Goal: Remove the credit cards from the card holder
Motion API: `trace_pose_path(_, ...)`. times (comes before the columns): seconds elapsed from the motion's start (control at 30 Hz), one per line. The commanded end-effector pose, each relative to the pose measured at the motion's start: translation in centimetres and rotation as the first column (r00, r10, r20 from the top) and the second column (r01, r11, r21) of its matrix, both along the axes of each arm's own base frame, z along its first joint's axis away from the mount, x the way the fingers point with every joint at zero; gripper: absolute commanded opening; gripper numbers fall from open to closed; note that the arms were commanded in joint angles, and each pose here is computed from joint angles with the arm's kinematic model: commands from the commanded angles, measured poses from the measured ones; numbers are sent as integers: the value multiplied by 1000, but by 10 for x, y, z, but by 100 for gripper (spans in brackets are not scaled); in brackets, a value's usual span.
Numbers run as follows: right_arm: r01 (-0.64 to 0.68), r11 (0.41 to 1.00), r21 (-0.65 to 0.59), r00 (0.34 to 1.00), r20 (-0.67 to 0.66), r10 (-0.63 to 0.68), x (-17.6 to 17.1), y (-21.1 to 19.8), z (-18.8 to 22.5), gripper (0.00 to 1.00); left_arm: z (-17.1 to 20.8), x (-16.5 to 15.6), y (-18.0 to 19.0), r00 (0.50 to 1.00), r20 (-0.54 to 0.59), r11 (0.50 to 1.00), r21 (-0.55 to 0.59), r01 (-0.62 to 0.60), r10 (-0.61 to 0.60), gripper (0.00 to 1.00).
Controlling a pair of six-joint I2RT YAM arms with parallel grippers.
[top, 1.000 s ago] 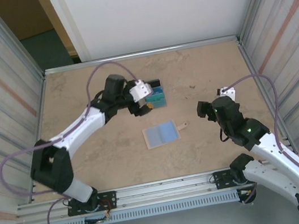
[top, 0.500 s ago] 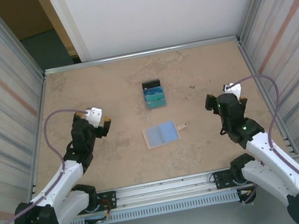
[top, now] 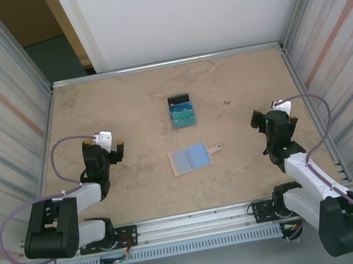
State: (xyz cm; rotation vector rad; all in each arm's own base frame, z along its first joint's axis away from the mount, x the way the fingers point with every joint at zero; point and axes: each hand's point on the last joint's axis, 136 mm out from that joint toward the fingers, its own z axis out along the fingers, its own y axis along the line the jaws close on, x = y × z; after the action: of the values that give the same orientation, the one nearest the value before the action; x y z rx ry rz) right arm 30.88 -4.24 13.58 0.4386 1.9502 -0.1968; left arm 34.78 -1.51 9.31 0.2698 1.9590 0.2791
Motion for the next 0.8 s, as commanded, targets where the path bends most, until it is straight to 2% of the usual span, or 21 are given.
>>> trace_pose_path(0.0, -29, 1000, -7, 993, 111, 30, 13, -1, 19, 99, 31, 15, 0, 995, 104, 999, -37, 5, -1, 99)
trace_pose_path(0.23, -39, 999, -21, 992, 116, 42, 19, -6, 16, 99, 41, 1, -15, 991, 123, 982, -176, 73, -52, 99)
trace_pose_path(0.47, -72, 997, -25, 993, 88, 74, 28, -2, 3, 99, 41, 14, -15, 987, 150, 986, -148, 79, -57, 99)
trace_pose_path(0.77, -148, 988, -50, 979, 137, 154, 34, 8, 3, 99, 7, 34, -8, 992, 125, 982, -184, 52, -29, 99)
